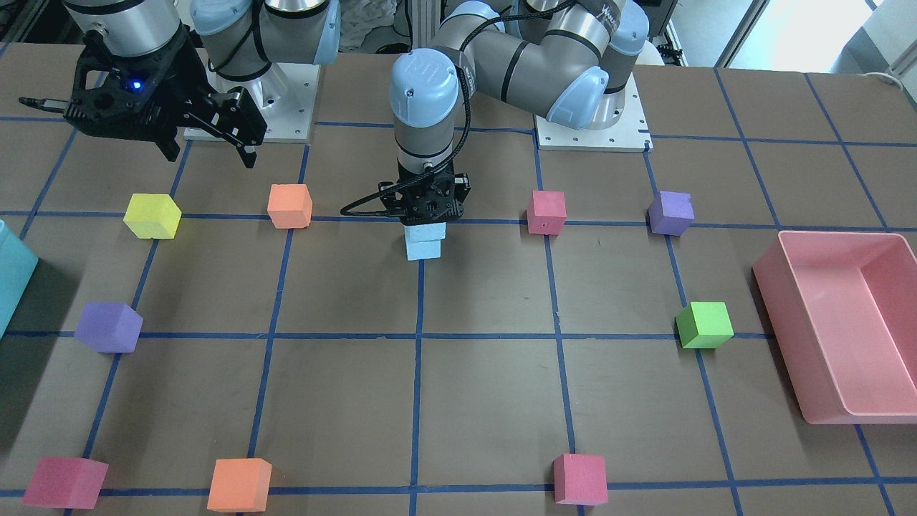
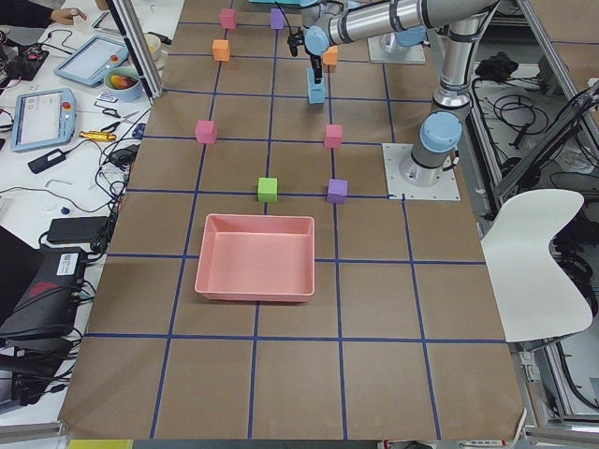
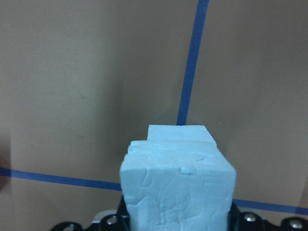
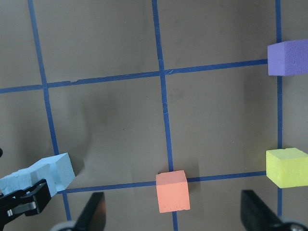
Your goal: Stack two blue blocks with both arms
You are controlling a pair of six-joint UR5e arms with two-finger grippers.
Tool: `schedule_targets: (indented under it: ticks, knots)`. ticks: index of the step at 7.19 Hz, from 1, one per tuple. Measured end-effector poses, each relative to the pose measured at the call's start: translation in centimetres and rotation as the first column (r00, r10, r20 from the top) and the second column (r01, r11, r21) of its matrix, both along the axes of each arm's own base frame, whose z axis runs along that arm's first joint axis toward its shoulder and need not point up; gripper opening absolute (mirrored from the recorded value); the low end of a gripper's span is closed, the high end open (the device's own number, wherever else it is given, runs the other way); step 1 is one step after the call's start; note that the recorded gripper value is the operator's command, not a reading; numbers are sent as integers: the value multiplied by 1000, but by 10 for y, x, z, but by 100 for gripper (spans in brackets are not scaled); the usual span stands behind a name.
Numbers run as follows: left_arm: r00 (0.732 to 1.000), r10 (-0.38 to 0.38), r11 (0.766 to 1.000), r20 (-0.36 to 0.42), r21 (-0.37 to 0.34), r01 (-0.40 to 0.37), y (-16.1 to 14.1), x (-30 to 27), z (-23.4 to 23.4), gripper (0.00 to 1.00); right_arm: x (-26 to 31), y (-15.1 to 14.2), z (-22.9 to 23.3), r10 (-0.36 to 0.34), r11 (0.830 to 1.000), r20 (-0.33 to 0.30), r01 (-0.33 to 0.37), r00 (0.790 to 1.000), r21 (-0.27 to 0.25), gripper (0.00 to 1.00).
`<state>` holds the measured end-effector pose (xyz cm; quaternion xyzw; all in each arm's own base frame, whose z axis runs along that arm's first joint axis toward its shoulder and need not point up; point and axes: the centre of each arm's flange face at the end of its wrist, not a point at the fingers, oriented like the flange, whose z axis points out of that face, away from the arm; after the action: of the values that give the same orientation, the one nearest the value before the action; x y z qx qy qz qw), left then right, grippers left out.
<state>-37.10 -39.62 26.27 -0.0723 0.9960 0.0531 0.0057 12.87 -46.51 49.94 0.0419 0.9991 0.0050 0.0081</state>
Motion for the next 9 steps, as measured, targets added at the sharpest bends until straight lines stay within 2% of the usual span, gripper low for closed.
schedule_targets:
  ticks: [4,9]
  knots:
    - [1000,-14,1000,-2,-6,14,1,-4,-14,0,0,1,-1,21,1000,-2,-21,1000,2,100]
    - [1000,-24,1000,-9,-19,24,7,-3,-7,0,-1,1,-1,22,1000,-6,-22,1000,5,100]
